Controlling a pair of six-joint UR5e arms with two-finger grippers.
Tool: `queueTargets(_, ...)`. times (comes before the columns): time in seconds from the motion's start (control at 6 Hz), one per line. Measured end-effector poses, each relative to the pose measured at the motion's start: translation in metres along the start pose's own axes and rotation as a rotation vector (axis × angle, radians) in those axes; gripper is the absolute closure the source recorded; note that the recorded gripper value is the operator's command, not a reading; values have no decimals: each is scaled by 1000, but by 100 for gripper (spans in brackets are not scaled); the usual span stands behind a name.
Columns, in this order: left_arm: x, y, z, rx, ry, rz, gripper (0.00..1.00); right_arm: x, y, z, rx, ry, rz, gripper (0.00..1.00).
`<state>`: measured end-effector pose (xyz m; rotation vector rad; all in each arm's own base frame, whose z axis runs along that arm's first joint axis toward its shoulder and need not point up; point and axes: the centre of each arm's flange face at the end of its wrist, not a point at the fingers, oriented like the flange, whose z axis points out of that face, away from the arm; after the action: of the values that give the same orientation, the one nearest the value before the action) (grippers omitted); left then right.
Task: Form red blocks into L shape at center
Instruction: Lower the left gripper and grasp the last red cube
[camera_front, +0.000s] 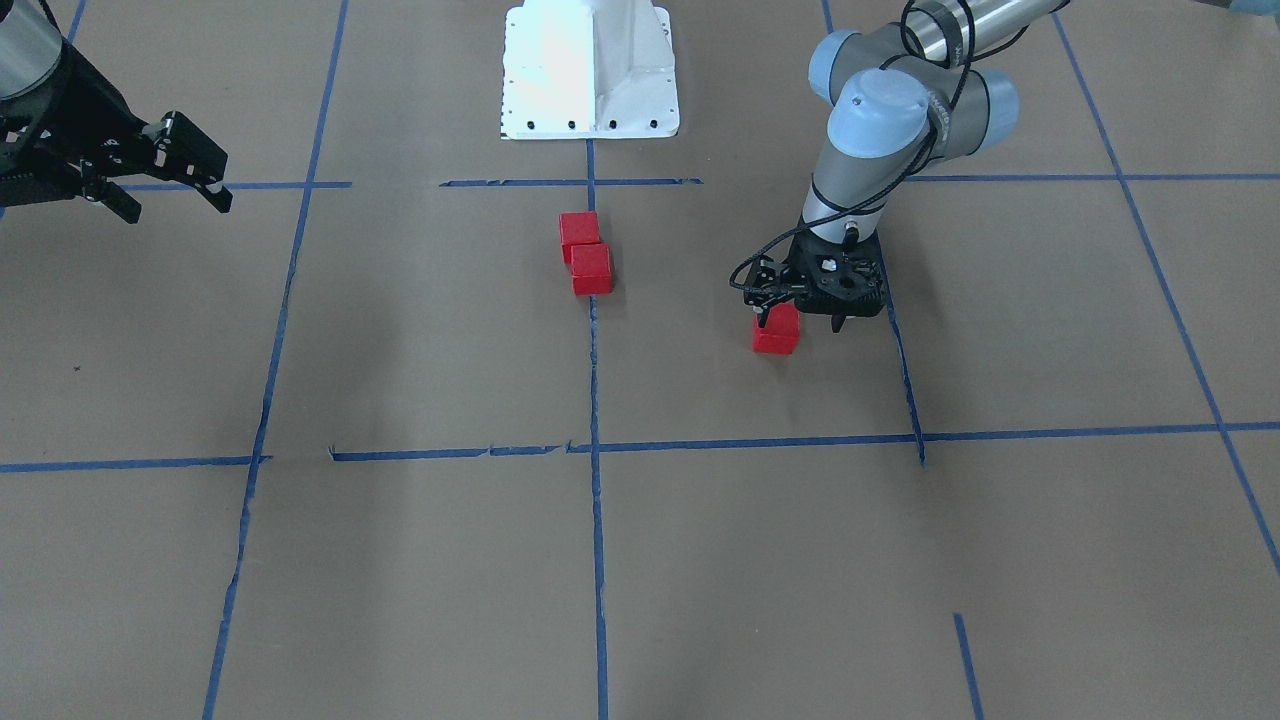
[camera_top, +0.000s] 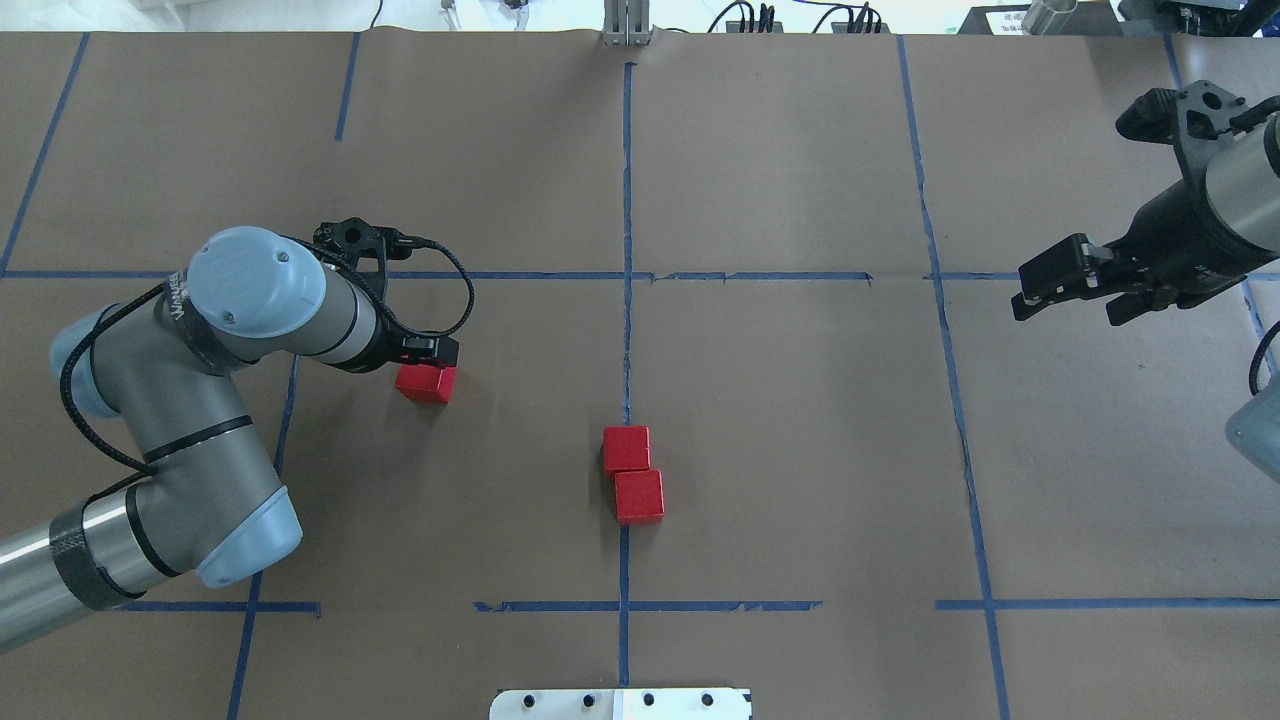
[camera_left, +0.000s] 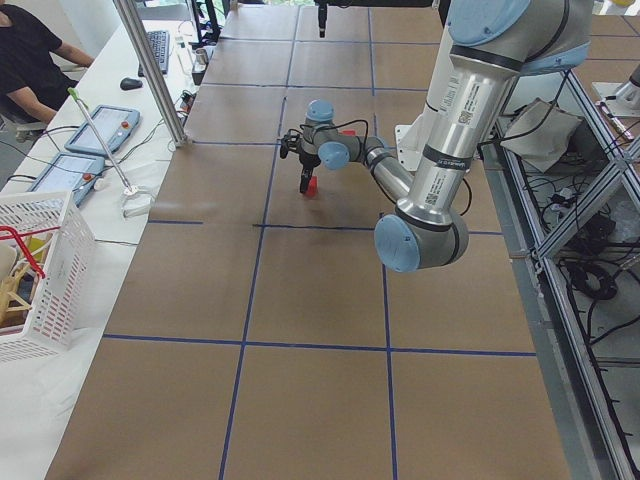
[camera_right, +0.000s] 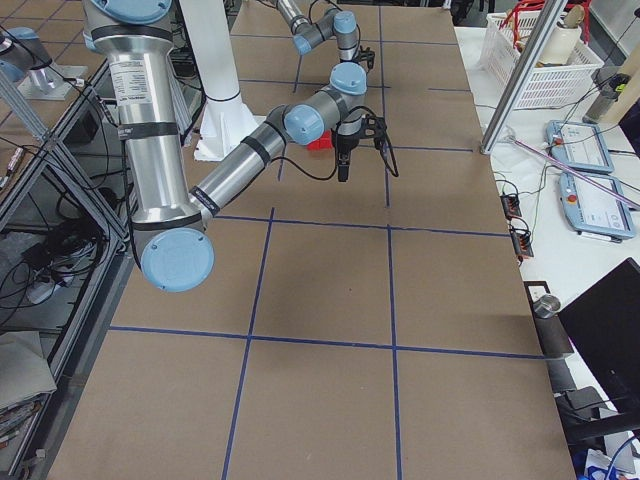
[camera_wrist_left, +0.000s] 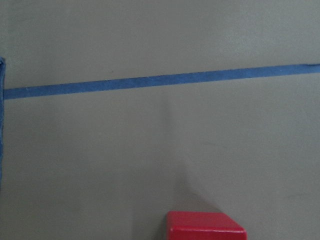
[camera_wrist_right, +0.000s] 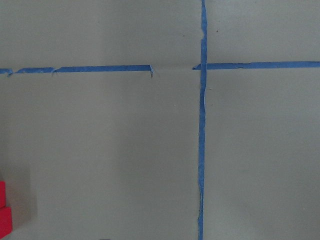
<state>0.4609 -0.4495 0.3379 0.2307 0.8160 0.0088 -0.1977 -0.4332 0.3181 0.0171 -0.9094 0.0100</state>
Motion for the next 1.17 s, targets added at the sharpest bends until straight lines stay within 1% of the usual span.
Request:
queueTargets(0.5, 12, 2, 4, -6, 8, 9, 2, -1, 1, 1, -3, 0, -3, 0)
queueTargets(0.67, 15, 5, 8, -14, 7, 15, 5, -1, 1, 1, -3, 0, -3, 0)
queueTargets(0.83, 18, 7, 12, -19, 4, 18, 11, -1, 1, 1, -3, 0, -3, 0)
queueTargets(1.0, 20, 7, 17, -23, -1, 20, 59, -1, 1, 1, -4, 0, -3, 0)
queueTargets(1.17, 20, 6, 20, -26, -5, 21, 94, -1, 1, 1, -4, -1, -3, 0)
